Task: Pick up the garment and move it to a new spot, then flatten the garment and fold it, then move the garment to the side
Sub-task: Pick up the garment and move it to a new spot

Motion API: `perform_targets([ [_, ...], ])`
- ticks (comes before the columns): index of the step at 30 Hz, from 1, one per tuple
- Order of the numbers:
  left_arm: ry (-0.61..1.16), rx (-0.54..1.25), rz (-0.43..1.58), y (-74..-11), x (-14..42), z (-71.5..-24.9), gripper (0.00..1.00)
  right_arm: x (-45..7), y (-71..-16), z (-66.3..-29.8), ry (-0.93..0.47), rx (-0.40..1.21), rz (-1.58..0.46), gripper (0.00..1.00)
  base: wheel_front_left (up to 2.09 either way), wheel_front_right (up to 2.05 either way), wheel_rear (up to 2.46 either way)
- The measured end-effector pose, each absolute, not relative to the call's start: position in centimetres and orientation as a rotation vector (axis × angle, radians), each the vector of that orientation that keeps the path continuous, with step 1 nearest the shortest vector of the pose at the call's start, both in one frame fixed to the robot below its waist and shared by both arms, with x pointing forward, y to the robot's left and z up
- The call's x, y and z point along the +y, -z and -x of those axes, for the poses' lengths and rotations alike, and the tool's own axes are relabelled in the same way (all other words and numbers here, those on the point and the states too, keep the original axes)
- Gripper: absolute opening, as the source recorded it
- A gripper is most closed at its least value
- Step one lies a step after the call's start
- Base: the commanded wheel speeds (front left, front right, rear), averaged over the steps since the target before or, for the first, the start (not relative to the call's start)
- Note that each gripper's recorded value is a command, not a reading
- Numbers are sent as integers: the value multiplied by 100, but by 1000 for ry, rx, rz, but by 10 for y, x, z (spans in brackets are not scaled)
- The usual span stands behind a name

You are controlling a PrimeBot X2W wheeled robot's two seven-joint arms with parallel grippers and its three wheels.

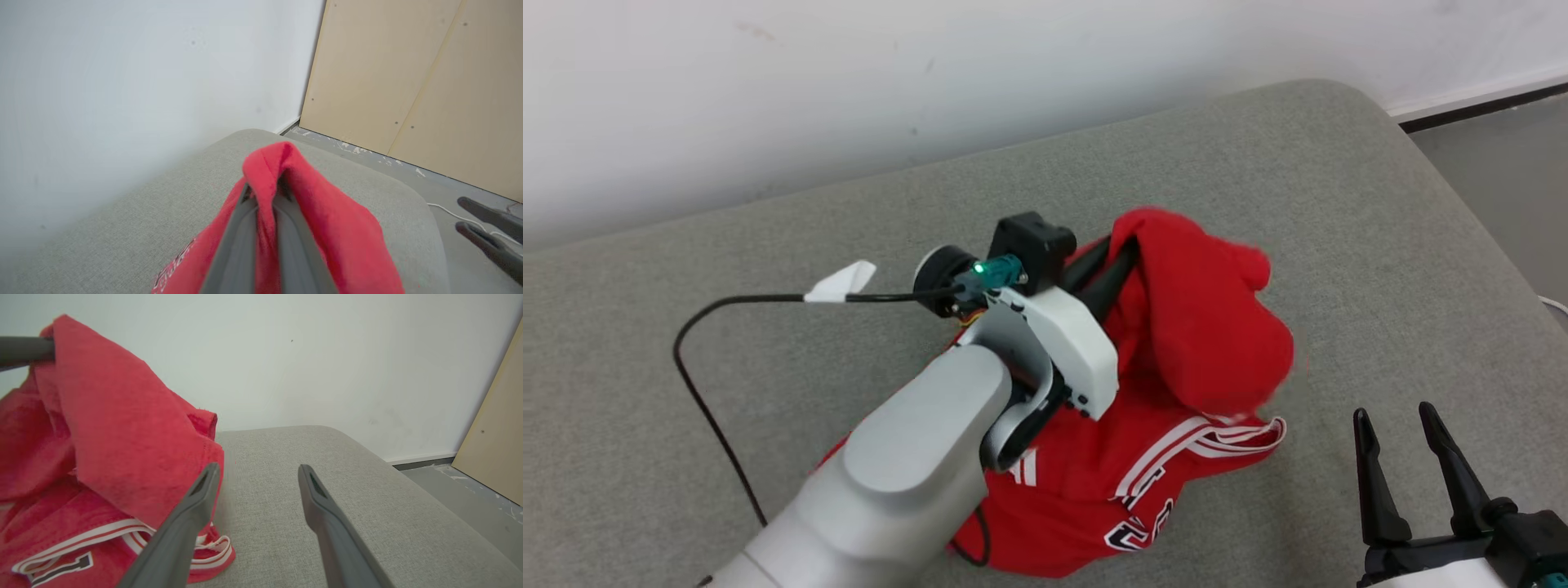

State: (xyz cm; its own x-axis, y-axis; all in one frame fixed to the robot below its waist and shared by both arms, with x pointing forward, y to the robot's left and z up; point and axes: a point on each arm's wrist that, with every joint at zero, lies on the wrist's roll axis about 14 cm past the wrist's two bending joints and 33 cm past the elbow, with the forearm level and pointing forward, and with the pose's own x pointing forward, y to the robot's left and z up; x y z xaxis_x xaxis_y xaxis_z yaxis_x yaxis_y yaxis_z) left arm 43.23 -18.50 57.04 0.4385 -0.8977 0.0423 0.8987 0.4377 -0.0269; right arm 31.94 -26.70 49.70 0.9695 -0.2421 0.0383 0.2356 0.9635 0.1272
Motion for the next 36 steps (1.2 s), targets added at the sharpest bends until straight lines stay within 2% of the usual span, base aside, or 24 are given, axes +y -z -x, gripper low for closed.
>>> perform_targets([
  [7, 1038, -250, 179, -666, -156, -439, 0, -258, -499, -323, 208, -63, -118, 100, 0, 0, 0],
  [13, 824, -334, 121, -705, -77, -470, 0, -243, -498, -329, 157, -64, -120, 100, 0, 0, 0],
  [22, 411, -180, 51, -674, 91, -508, 0, -209, -499, -353, 37, -66, -125, 100, 0, 0, 0],
  [28, 111, -95, 48, -643, 206, -508, 0, -184, -495, -372, -49, -53, -128, 100, 0, 0, 0],
  [31, -2, -49, 38, -623, 249, -500, 0, -171, -491, -382, -93, -43, -125, 100, 0, 0, 0],
  [36, -102, 29, 74, -586, 288, -492, 0, -149, -488, -400, -165, -37, -121, 100, 0, 0, 0],
])
